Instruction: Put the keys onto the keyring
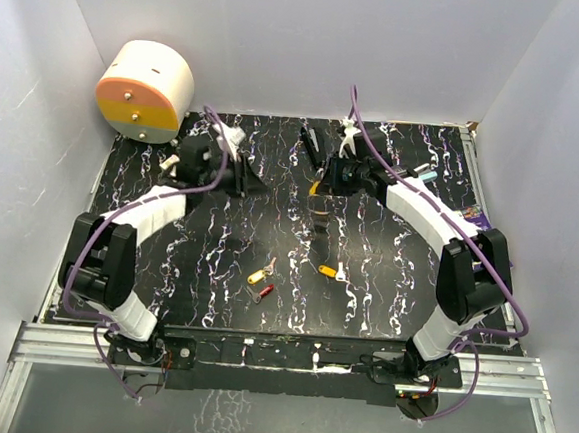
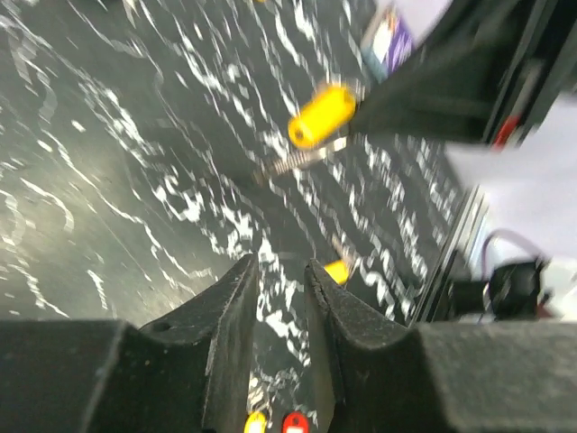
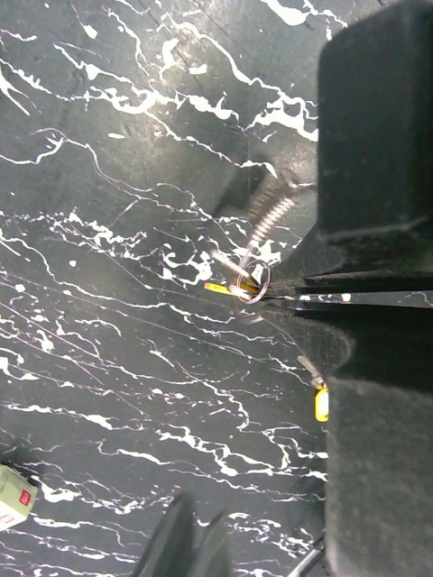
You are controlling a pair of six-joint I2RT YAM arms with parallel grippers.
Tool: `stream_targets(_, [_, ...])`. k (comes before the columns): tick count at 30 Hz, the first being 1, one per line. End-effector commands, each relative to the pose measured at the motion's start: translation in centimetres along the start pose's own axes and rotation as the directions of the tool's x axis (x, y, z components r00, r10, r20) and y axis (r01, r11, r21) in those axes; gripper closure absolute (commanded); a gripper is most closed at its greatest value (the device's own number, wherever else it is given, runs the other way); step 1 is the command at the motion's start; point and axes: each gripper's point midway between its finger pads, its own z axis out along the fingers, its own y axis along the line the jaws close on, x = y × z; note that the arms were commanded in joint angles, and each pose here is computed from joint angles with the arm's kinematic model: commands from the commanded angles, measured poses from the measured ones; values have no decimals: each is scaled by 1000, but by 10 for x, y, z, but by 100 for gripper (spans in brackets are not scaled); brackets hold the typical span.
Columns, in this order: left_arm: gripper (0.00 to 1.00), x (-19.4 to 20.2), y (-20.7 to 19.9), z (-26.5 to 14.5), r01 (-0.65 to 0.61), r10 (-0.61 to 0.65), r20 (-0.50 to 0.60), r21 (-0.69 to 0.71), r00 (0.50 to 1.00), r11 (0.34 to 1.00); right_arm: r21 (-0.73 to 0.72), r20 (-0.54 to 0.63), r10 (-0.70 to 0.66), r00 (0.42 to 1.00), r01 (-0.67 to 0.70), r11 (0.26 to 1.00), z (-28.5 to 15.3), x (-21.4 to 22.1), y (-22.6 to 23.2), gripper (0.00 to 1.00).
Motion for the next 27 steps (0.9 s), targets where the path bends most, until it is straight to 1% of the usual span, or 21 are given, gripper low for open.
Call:
stream_targets(1, [75,63,-14,9,-316,331,-133,121,934,941,-77,80,-14,997,21,997,-22,-23,12,92])
stream_targets(4, [76,76,-8,12,-324,337,-147,107,930,940,-29,48,27,998,-25,999,-15,-18,-12,92])
stream_targets(9, [76,78,-9,11,-316,328,-139,101,935,943,58,-2,122,993,-122,991,2,1,-53,92])
stream_targets(16, [75,84,-3,10,-321,331,-157,84,931,943,175,-25,258,966,-249,952,14,24,-100,92])
stream_targets(21, [75,86,-2,10,-317,327,-157,83,932,945,271,23,328,944,-322,907,8,31,-131,92])
stream_targets(24, [75,89,-1,11,-313,323,-161,85,933,946,291,89,366,926,-376,880,1,27,-141,92])
stream_targets(27, [75,92,1,13,-305,315,-165,87,934,948,262,152,367,918,-396,880,-12,11,-136,92])
